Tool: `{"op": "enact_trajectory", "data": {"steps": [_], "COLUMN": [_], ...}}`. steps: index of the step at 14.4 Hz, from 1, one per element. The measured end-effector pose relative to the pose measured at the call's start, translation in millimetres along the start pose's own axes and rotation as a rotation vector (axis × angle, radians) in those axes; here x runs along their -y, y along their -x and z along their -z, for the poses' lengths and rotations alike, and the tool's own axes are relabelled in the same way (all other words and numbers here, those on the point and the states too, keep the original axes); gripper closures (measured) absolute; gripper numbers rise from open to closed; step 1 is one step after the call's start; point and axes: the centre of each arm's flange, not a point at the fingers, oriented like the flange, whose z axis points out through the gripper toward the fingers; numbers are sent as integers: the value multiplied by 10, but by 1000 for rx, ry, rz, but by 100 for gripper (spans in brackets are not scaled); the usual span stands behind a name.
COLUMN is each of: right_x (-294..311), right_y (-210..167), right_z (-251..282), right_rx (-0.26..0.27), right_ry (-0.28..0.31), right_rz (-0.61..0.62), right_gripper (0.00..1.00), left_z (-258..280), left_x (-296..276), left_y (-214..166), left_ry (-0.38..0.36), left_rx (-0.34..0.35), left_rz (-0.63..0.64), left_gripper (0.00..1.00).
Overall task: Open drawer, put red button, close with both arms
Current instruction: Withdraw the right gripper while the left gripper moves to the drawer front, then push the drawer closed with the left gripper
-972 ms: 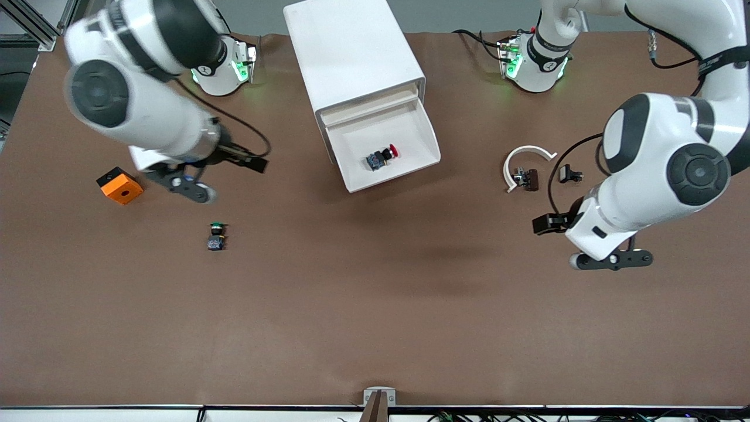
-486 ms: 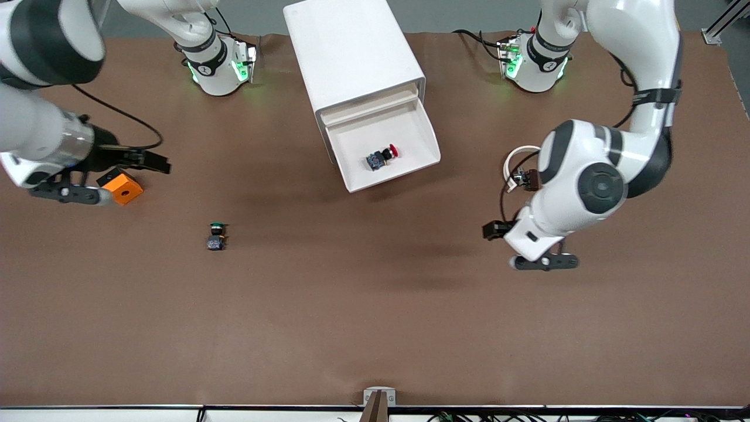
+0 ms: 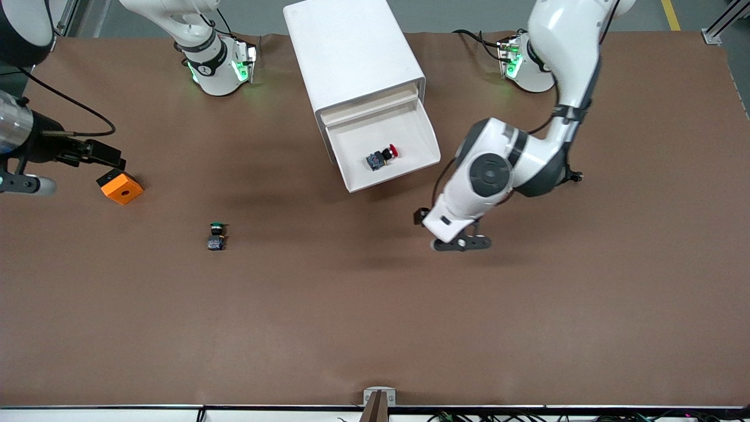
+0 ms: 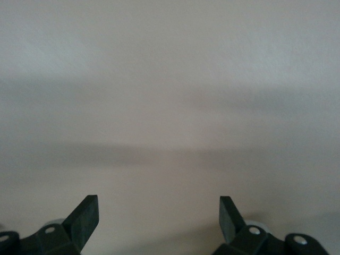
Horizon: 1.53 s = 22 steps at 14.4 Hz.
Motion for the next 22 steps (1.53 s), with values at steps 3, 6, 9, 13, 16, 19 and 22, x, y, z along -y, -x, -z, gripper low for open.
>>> {"op": "enact_trajectory", "data": {"steps": [3,6,9,13,16,19,22], "right_x": [6,-18,-57,-61,-61,-59,-59], "right_y": [32,31,34,35,35,37,37], "right_z": [205,241,312,331,343,357,360], "right_rx": [-32,-41,-56,-60,-64,-67,-68], "right_ry": [-1,4,4,4,4,4,4], "right_rz": [2,-2,-8,-9,-9,-9,-9], "right_gripper": [0,0,0,0,0,0,0], "left_z": [-274,-422,-485,-553,-609,-680,-718], "left_x": [-389,-660,-850,-1054,-1195,-1291,-1337], "left_y": [359,701,1037,1426,1728,1997,2133], "left_ry": [-20,-35,-58,-76,-116,-144,-154], "left_rx": [33,91,177,270,300,328,339], "left_rz": [34,58,93,131,114,100,97], "left_gripper": [0,0,0,0,0,0,0]}}
